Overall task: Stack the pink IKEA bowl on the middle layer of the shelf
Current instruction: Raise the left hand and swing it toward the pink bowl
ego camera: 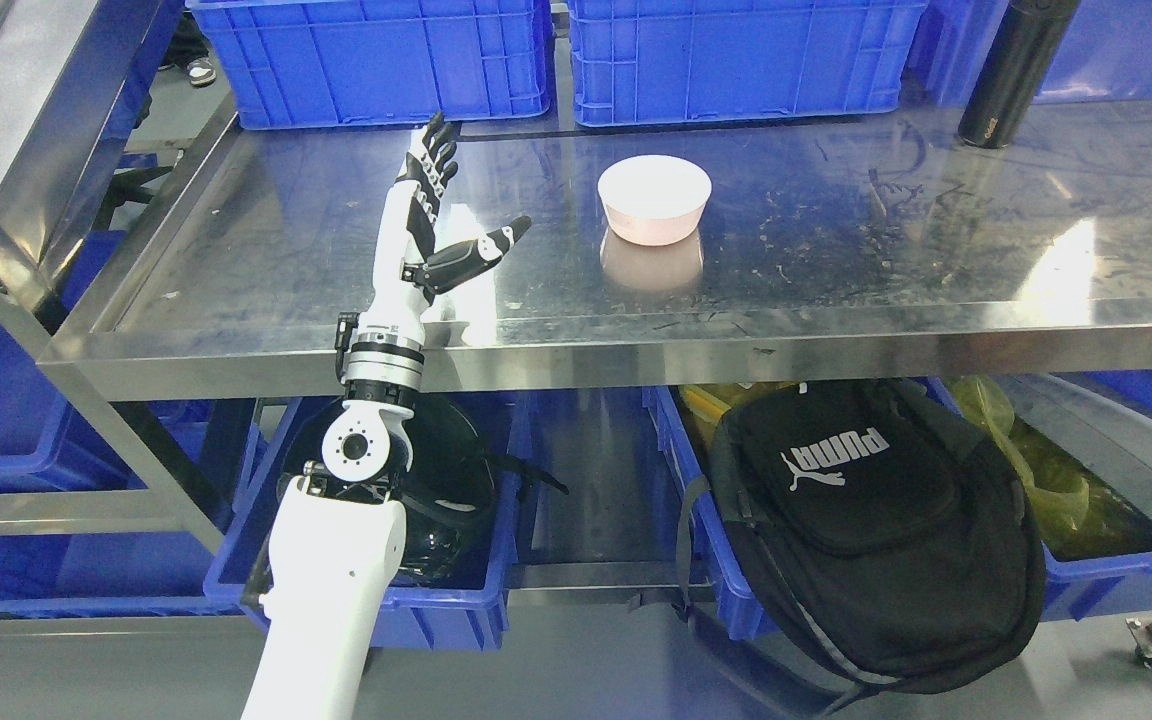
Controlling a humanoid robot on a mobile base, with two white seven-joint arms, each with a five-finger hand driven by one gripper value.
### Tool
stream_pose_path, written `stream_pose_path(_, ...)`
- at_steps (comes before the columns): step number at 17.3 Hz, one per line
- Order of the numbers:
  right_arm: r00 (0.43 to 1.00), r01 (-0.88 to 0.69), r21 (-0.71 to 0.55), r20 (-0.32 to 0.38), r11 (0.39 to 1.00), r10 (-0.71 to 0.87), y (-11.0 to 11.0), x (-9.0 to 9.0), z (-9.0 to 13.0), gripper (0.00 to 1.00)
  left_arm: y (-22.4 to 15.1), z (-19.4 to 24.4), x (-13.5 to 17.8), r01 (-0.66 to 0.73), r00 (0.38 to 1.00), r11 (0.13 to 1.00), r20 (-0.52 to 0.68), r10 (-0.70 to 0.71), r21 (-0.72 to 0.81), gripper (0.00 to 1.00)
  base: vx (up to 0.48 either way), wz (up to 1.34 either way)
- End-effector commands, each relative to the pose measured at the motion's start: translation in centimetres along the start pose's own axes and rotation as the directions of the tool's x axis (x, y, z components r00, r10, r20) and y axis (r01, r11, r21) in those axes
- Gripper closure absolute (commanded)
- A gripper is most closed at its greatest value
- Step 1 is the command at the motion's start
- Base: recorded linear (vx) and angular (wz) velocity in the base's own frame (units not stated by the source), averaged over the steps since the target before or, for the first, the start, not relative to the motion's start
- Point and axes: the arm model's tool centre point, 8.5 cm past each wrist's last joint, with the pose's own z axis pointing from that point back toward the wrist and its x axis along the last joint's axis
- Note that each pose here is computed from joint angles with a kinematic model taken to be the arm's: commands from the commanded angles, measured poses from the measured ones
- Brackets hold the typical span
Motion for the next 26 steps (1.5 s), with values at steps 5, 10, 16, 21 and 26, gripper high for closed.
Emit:
stream_pose_path(5,1.000,-0.002,-0.017,-0.007,1.000,0.002,-1.0,-1.0,0.0,0.00,-0.8,-0.3,0.9,0.062,0.998,0.995,0.039,-0.059,-0.077,0.00,-0.002,0.01)
stream_pose_path(10,1.000,-0.002,-0.017,-0.007,1.000,0.002,-1.0,-1.0,0.0,0.00,0.7,-5.5,6.7,0.610,0.793,0.703,0.284,-0.540,-0.366,0.00,0.000,0.00)
stream_pose_path(16,1.000,-0.002,-0.017,-0.007,1.000,0.002,-1.0,-1.0,0.0,0.00,0.7,-9.6,10.8,0.862,0.372,0.131,0.437,-0.819,-0.489,0.02,0.000,0.00)
stream_pose_path(21,1.000,-0.002,-0.017,-0.007,1.000,0.002,-1.0,-1.0,0.0,0.00,-4.8,-10.7,11.5,0.794,0.242,-0.135,0.512,-0.824,-0.592,0.04,0.000,0.00)
stream_pose_path(26,1.000,-0.002,-0.017,-0.007,1.000,0.002,-1.0,-1.0,0.0,0.00,-8.2,-10.8,9.3,0.757,0.198,-0.201,0.512,-0.835,-0.621,0.00,0.000,0.00)
